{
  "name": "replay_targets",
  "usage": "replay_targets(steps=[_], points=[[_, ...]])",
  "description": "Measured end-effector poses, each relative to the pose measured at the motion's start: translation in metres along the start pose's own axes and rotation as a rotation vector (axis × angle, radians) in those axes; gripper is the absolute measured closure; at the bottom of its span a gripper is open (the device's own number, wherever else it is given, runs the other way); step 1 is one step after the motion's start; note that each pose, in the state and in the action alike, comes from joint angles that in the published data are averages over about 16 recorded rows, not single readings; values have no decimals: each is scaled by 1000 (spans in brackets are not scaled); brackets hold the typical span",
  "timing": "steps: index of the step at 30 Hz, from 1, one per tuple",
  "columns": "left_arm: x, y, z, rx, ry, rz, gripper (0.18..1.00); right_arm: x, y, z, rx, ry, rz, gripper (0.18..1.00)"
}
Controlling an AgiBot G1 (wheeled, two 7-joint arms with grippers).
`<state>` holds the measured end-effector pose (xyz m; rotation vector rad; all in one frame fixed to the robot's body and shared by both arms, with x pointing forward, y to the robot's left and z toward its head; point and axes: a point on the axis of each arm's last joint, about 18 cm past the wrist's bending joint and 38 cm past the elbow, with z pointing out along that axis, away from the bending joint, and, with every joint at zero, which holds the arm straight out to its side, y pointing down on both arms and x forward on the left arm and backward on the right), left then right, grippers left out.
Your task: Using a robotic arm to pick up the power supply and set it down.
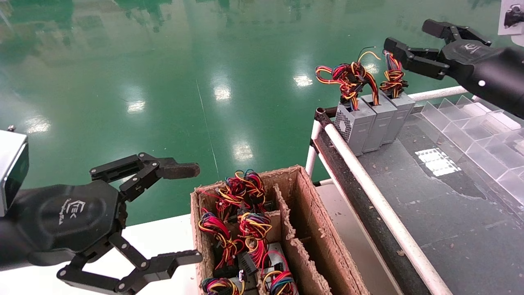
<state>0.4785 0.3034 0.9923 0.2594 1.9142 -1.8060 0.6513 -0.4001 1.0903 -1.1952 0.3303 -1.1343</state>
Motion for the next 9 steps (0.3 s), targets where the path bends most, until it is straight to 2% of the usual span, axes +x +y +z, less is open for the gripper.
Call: replay_targets(steps=[9], points=[[0,0,0,0,0,0,184,-23,-5,-12,18,-101,-4,206]])
